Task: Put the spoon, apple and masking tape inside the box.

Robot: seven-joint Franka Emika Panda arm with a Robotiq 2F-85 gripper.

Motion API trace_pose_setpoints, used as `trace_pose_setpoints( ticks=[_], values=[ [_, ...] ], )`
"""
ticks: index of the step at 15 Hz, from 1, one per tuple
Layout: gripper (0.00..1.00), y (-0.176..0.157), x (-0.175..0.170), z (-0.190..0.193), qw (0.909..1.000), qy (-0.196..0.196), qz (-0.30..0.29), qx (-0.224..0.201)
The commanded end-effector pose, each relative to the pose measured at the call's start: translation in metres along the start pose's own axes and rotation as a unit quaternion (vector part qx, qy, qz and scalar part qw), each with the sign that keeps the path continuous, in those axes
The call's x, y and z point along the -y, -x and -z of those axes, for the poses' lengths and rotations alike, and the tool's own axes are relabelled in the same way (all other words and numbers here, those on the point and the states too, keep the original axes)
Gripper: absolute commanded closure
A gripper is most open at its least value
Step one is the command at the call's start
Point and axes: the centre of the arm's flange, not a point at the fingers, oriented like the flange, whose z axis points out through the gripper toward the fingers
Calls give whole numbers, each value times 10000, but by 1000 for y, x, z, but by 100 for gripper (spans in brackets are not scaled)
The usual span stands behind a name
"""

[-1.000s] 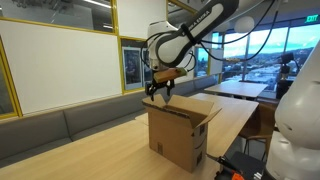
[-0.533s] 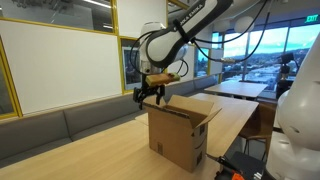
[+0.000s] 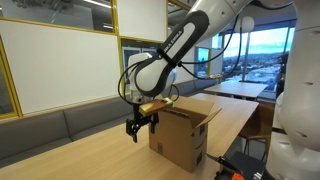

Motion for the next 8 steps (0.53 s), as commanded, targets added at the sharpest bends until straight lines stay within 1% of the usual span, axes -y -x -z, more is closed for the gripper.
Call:
trace_pose_setpoints(
  ticks=[1,3,5,8],
  values=[
    [0,-11,19,-55,9991,-28,235,340],
    [0,-9,22,-85,9981,45,299,534],
    [0,-8,24,-114,9964,236,410,697],
    [0,-10,20,-152,9908,880,718,738]
  ],
)
